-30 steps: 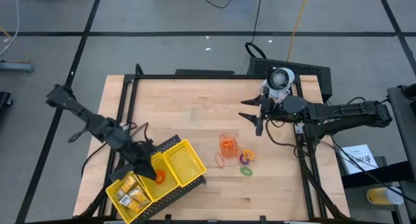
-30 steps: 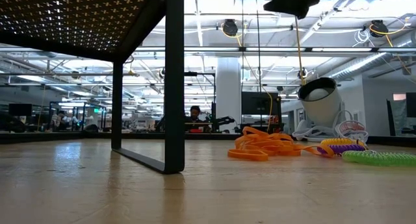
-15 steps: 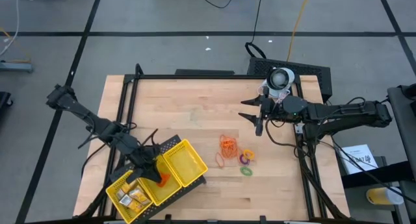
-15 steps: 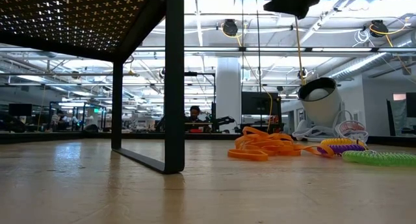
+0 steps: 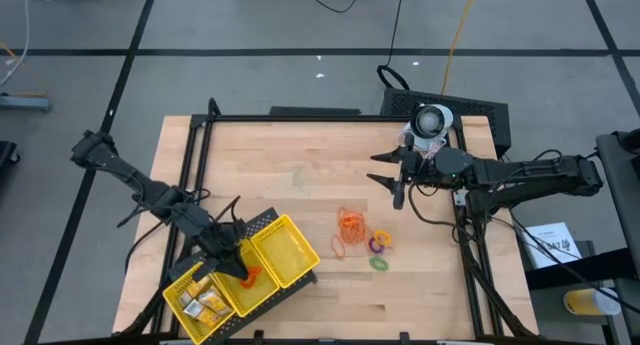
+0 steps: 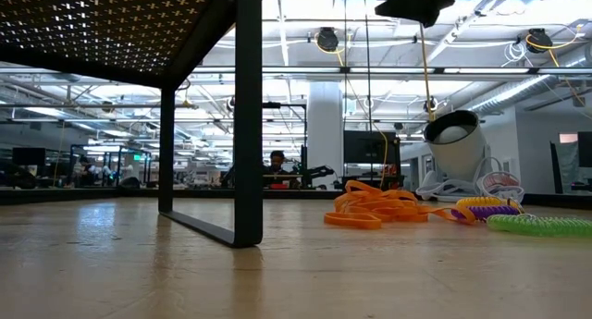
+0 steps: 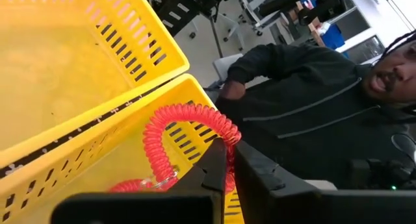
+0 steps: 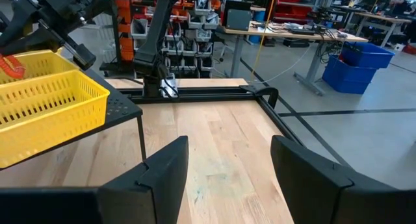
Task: Pick & Place Office Desk Supplies
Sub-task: Put the orange spring keychain into the center yellow bin on the shelf, then adjust the center yellow bin on the shelf, then put the yellow spring keychain into the center yellow bin on the shelf
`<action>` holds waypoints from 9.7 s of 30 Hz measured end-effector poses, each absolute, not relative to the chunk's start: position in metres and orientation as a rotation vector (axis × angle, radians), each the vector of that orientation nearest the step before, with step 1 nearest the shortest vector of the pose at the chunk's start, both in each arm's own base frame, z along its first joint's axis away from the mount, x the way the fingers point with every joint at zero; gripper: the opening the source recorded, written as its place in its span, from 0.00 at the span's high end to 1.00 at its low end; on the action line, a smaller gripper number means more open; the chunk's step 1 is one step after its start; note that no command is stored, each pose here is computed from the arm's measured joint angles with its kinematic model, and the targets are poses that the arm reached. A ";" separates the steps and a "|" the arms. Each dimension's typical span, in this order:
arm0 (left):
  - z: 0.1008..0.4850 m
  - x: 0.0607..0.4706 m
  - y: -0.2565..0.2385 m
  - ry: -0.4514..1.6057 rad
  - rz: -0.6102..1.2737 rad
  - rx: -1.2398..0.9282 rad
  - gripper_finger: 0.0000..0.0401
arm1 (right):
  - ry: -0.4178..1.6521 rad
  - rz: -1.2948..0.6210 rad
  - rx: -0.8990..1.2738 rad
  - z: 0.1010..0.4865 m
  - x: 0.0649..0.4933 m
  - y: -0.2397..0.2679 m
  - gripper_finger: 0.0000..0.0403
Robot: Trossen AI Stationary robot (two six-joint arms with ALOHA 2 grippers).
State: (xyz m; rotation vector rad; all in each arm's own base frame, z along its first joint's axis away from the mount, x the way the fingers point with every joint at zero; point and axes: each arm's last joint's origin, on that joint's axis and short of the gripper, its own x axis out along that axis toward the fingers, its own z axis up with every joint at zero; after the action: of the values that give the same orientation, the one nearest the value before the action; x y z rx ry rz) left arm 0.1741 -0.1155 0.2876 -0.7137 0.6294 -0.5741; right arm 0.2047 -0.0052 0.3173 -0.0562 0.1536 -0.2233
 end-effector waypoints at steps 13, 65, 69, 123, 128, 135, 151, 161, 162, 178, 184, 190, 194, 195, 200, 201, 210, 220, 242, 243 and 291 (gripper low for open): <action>0.288 0.174 -0.115 0.616 -0.584 -0.676 0.94 | 0.154 -0.223 -0.056 0.317 0.205 -0.005 0.48; 0.288 0.175 -0.115 0.606 -0.561 -0.676 0.93 | 0.154 -0.223 -0.056 0.317 0.205 -0.005 0.49; 0.288 0.175 -0.115 0.605 -0.562 -0.673 0.92 | 0.154 -0.224 -0.057 0.317 0.205 -0.005 0.49; 0.287 0.172 -0.116 0.726 -0.681 -0.768 0.50 | 0.154 -0.223 -0.056 0.317 0.205 -0.005 0.49; 0.279 0.169 -0.107 0.811 -0.603 -0.760 0.44 | 0.154 -0.223 -0.056 0.317 0.205 -0.005 0.48; 0.290 0.158 -0.092 0.741 -0.569 -0.773 0.43 | 0.153 -0.223 -0.057 0.317 0.205 -0.005 0.49; 0.326 0.139 -0.077 0.329 -0.657 -0.582 0.43 | 0.153 -0.223 -0.056 0.317 0.205 -0.005 0.49; 0.300 0.120 -0.057 0.563 -0.308 -0.626 0.43 | 0.153 -0.223 -0.057 0.317 0.205 -0.005 0.49; 0.298 0.119 -0.057 0.593 -0.287 -0.643 0.43 | 0.153 -0.223 -0.056 0.317 0.205 -0.005 0.49; 0.293 0.121 -0.059 0.701 -0.246 -0.860 0.43 | 0.153 -0.223 -0.057 0.317 0.205 -0.005 0.49; 0.306 0.122 -0.061 0.590 -0.375 -0.831 0.43 | 0.153 -0.223 -0.056 0.317 0.205 -0.005 0.49; 0.297 0.113 -0.055 0.662 -0.274 -0.806 0.43 | 0.153 -0.223 -0.057 0.317 0.205 -0.005 0.49; 0.283 0.105 -0.050 0.786 -0.099 -0.811 0.43 | 0.153 -0.223 -0.056 0.317 0.205 -0.005 0.48; 0.281 0.105 -0.049 0.788 -0.075 -0.813 0.43 | 0.153 -0.223 -0.057 0.317 0.205 -0.005 0.48; 0.284 0.108 -0.050 0.750 -0.071 -0.838 0.43 | 0.154 -0.223 -0.056 0.317 0.205 -0.005 0.48; 0.285 0.108 -0.050 0.741 -0.084 -0.840 0.43 | 0.154 -0.223 -0.057 0.317 0.205 -0.005 0.48; 0.290 0.111 -0.053 0.715 -0.150 -0.881 0.43 | 0.154 -0.223 -0.056 0.317 0.205 -0.005 0.49; 0.282 0.126 -0.062 0.820 -0.157 -0.900 0.43 | 0.154 -0.223 -0.056 0.317 0.205 -0.005 0.49; 0.301 0.121 -0.059 0.601 -0.317 -0.737 0.43 | 0.154 -0.223 -0.056 0.317 0.205 -0.005 0.48; 0.303 0.121 -0.058 0.571 -0.316 -0.725 0.43 | 0.154 -0.224 -0.056 0.317 0.205 -0.005 0.48; 0.253 0.140 0.045 -0.002 0.197 -0.265 0.43 | 0.932 0.001 0.015 0.180 0.216 0.077 0.48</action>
State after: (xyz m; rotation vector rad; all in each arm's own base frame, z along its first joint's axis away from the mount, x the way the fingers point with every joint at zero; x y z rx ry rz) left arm 0.1405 0.0448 0.2528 -0.2648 -0.0020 0.1966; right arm 0.2165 0.0765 0.1799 0.0146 0.9317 0.0006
